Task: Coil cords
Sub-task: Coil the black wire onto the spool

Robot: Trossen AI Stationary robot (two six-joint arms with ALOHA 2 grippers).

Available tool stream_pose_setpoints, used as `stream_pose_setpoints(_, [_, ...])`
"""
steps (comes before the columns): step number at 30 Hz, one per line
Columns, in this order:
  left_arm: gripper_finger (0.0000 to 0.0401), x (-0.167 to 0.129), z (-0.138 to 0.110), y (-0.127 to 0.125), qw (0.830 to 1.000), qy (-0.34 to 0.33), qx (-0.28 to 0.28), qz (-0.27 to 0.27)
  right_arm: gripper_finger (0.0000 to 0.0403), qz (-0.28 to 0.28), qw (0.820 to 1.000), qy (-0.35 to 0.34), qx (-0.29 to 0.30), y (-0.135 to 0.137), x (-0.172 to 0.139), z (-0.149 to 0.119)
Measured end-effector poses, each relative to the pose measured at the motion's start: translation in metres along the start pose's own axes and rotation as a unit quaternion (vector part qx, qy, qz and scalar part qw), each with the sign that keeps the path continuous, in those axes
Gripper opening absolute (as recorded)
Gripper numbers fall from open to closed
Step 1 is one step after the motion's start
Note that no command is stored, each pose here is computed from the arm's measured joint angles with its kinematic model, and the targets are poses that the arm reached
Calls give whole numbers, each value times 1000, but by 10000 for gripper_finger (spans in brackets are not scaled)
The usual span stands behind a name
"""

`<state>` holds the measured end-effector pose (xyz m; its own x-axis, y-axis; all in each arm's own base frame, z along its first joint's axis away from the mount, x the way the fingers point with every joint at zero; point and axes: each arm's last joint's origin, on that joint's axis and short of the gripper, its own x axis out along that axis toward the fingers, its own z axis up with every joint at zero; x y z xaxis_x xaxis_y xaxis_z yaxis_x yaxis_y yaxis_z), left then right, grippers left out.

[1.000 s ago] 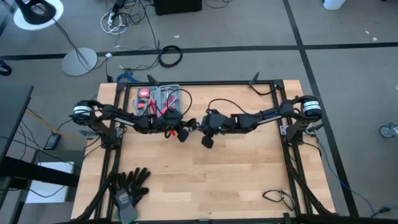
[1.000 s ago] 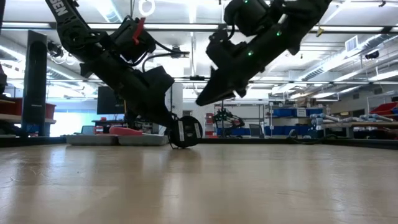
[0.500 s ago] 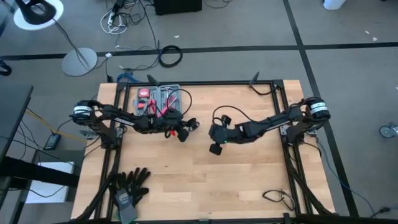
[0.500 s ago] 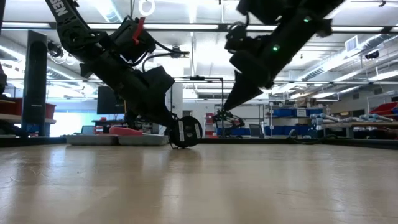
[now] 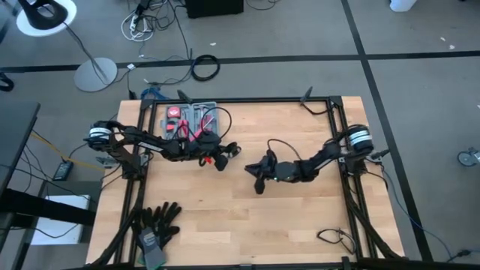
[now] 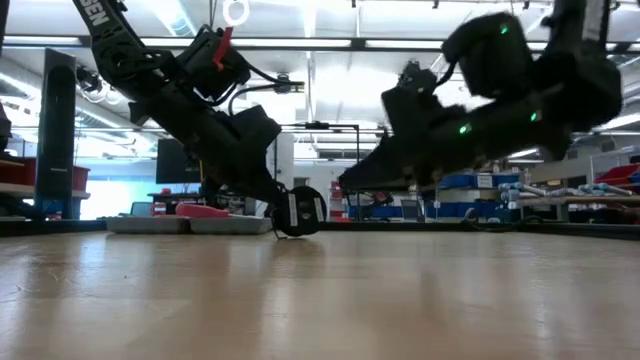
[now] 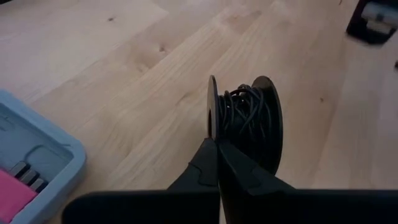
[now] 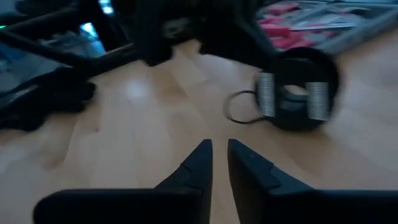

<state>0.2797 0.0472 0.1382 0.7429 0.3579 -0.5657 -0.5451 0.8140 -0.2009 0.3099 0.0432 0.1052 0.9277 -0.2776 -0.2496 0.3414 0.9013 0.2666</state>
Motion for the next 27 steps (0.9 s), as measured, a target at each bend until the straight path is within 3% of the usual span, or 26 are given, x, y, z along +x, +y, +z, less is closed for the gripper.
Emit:
stream_pose_setpoints(7, [0, 0, 0, 1, 1000, -3, 0, 10, 97, -5, 999, -19, -33, -5, 40, -20])
stream_pose_setpoints(15, [0, 0, 1, 1, 1000, -5, 0, 10, 146, 7, 998, -1, -63, 1, 82, -17])
stream_pose_setpoints(21, [0, 0, 0, 1, 1000, -4, 0, 10, 161, -14, 993, 46, -109, 5, 99, -16])
stream_pose_setpoints(27, [0, 0, -1, 1, 1000, 1, 2, 12, 159, -41, 991, 41, -120, 5, 101, -14])
